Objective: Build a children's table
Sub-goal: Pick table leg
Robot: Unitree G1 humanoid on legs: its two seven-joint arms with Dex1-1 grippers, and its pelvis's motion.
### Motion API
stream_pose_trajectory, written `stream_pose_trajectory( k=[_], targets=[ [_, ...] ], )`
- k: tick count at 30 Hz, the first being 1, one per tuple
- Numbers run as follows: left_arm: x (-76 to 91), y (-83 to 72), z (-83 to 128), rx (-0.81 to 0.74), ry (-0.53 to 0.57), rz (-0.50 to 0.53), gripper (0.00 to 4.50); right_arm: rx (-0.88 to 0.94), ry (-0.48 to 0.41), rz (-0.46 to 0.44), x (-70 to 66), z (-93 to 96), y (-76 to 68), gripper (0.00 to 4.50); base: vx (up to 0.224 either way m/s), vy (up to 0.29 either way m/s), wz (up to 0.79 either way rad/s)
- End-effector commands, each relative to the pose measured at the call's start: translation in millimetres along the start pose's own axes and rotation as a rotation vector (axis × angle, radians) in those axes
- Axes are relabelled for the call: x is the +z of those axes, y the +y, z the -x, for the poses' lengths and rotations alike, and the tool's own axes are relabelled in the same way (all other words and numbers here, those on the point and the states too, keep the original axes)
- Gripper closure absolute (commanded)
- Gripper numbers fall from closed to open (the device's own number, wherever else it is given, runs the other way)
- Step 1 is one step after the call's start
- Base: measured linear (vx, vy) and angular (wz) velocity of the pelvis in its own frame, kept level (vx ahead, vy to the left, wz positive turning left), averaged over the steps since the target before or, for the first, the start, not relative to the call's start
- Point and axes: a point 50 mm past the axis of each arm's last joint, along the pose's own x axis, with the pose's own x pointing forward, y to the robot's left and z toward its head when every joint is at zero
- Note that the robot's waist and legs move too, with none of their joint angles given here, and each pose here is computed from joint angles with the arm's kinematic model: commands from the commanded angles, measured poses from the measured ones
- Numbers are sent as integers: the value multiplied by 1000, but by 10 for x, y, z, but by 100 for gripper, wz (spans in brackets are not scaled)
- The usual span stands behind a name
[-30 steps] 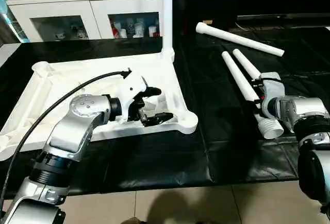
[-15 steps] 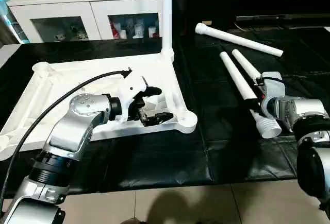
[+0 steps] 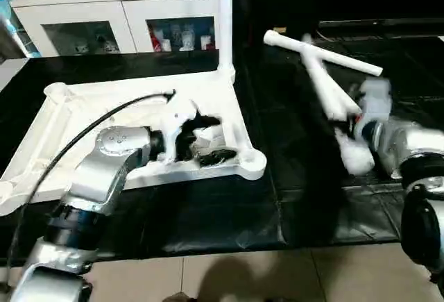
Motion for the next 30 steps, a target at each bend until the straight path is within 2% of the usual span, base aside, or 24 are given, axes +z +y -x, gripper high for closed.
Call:
stream_pose_trajectory(
  k=[1, 2, 3, 5, 8, 9, 10, 12, 13, 14, 15, 21, 24, 30],
  targets=[
    [140, 14, -18, 12, -53, 22, 0, 85, -75, -49, 134, 41, 105, 266, 0, 0, 0],
    [143, 6, -42, 10, -61, 49, 0, 105, -85, -62, 144, 51, 133, 266, 0, 0, 0],
    [125, -31, -127, 1, -73, 72, 0, 161, -116, -118, 143, 64, 238, 266, 0, 0, 0],
    [105, -50, -216, 18, -77, 84, 0, 264, -220, -167, 174, 89, 378, 266, 0, 0, 0],
    [129, -37, -295, 60, -106, 111, 0, 326, -253, -205, 156, 113, 458, 266, 0, 0, 0],
    [250, 16, -385, 116, -207, 216, 0, 480, -335, -200, 140, 201, 639, 266, 0, 0, 0],
    [250, 16, -385, 116, -207, 216, 0, 480, -335, -200, 140, 201, 639, 266, 0, 0, 0],
    [383, 43, -429, 121, -298, 296, 0, 633, -376, -196, 119, 315, 807, 266, 0, 0, 0],
    [407, 49, -433, 122, -312, 309, 0, 660, -376, -193, 111, 335, 834, 267, 0, 0, 0],
    [513, 50, -454, 107, -367, 354, 0, 764, -366, -182, 58, 417, 949, 267, 0, 0, 0],
    [570, 42, -468, 88, -395, 383, 0, 812, -354, -180, 20, 452, 1003, 268, 0, 0, 0],
    [687, 70, -520, 81, -447, 467, 0, 879, -331, -203, -73, 494, 1112, 268, 0, 0, 0],
    [733, 35, -577, 53, -465, 512, 0, 911, -324, -206, -154, 542, 1207, 268, 0, 0, 0],
    [793, 8, -587, 19, -504, 601, 0, 927, -300, -183, -214, 587, 1267, 268, 0, 0, 0]
  ],
)
